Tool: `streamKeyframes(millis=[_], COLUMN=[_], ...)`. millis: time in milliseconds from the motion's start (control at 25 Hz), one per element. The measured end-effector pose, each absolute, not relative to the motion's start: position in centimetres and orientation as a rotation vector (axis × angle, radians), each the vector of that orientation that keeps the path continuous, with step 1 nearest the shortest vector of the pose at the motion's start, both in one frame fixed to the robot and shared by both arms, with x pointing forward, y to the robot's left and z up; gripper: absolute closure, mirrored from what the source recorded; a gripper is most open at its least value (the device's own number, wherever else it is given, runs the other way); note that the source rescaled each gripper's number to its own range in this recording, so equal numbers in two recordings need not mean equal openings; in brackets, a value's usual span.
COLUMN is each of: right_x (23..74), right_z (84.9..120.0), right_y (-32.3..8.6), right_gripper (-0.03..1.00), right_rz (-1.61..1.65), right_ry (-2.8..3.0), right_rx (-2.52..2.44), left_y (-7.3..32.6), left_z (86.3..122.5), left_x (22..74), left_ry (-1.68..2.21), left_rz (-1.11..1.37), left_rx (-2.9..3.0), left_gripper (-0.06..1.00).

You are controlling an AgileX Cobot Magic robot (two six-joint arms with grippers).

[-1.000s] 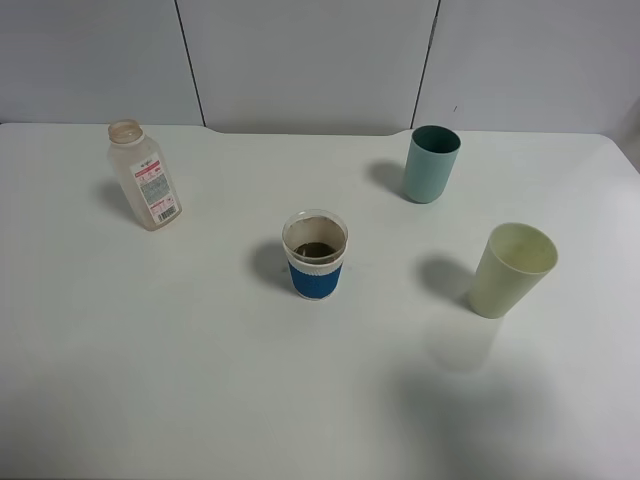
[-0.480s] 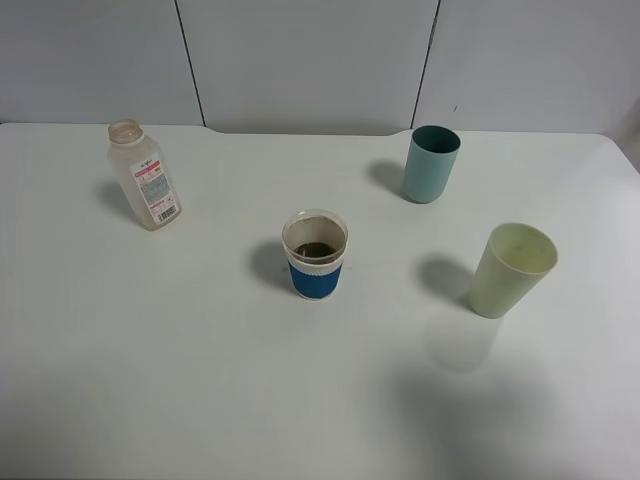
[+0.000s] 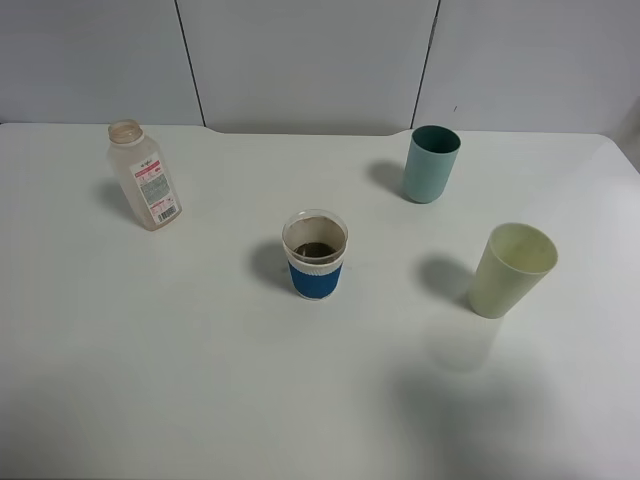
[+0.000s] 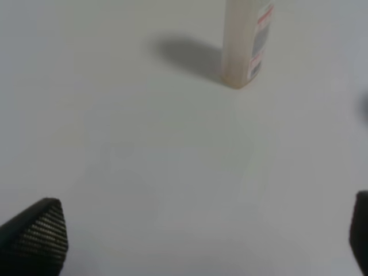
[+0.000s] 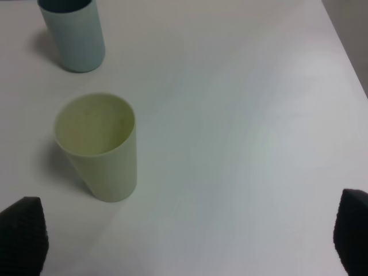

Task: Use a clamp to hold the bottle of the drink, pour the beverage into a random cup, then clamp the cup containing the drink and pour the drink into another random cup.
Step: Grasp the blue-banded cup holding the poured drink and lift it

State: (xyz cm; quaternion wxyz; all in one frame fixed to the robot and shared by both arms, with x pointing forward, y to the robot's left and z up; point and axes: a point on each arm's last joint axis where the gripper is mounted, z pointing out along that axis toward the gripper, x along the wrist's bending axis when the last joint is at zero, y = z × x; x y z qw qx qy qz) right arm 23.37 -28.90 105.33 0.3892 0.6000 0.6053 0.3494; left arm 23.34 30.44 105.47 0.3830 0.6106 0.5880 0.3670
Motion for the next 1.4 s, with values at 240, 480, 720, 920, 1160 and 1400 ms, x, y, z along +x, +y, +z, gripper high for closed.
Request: streamKeyframes(millis=[240,480,720,920,1160,1400], right_x=[23.37,23.37,23.37,23.37,23.37,23.38], right_z=[105.33,105.33,105.33,105.33,105.33,105.34], right_y=[-28.9,-28.9,-28.9,-28.9,-28.9,-28.9], right_gripper=[-0.03,-0.03,-0.03,-0.03,-0.03,-0.03], right_rz=[0.888,0.888,0.888,0.888,0.888,0.888], right_ry=[1.539,1.539,1.539,1.539,1.539,1.539], right_rx=[1.526,1.526,1.526,1.526,1.526,1.523], left_y=[30.44,30.43,30.43,30.43,30.43,30.43], left_z=[105.47,105.47,105.47,105.47,105.47,105.47], left_x=[23.34,23.34,23.34,23.34,23.34,23.34], left_ry=[1.5,1.499,1.499,1.499,1.499,1.499], left_rz=[0.936,0.935,0.935,0.935,0.935,0.935], left_rx=[1.557,1.557,1.557,1.557,1.557,1.557], left_gripper=[-0.06,-0.06,-0.06,-0.06,-0.06,-0.06])
